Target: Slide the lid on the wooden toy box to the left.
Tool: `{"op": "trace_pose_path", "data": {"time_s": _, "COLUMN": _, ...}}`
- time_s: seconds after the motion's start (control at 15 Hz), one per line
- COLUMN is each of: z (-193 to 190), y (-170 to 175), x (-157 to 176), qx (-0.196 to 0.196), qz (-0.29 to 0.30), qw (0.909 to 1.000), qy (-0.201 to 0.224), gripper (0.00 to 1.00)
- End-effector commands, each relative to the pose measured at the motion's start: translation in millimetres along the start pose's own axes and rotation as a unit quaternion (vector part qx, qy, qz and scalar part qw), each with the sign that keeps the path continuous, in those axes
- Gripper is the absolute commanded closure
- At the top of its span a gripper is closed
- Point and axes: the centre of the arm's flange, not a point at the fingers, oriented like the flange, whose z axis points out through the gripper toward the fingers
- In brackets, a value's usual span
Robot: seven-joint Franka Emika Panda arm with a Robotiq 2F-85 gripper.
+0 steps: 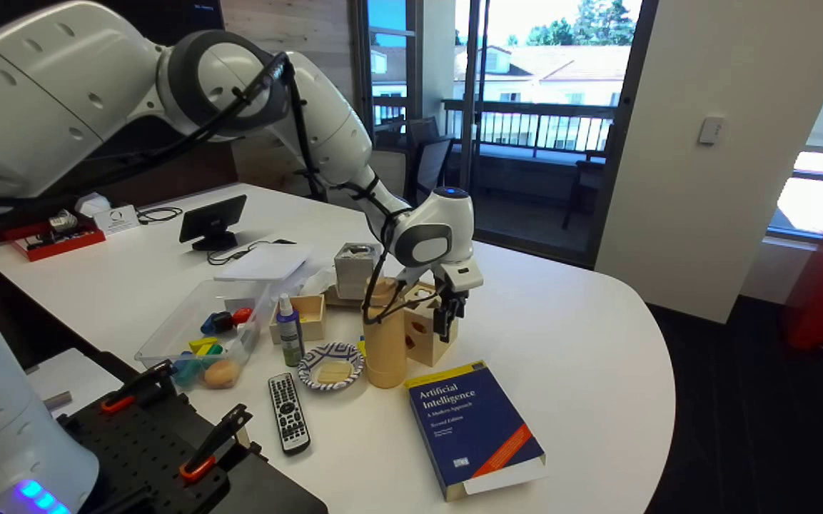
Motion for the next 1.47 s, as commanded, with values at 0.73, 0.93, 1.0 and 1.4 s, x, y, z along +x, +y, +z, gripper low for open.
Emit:
{"op": "trace_pose_path", "data": {"time_s": 0.73, "z": -119.8, "y": -29.2, "x": 10.5, "qx": 0.072, "qz": 0.030, "qw": 0.9969, "qy": -0.011, "gripper": 0.00}}
{"op": "trace_pose_path", "data": {"time_s": 0.93, "z": -189.7, "y": -41.4, "x": -5.3, "qx": 0.096, "qz": 0.004, "qw": 0.9950, "qy": -0.029, "gripper": 0.00}}
{"op": "trace_pose_path", "data": {"time_s": 1.0, "z": -210.8, "y": -43.0, "x": -18.4, "qx": 0.097, "qz": -0.016, "qw": 0.9946, "qy": -0.036, "gripper": 0.00}}
{"op": "trace_pose_path", "data": {"time_s": 1.4, "z": -306.5, "y": -23.0, "x": -115.8, "qx": 0.059, "qz": -0.150, "qw": 0.9846, "qy": -0.068, "gripper": 0.00}}
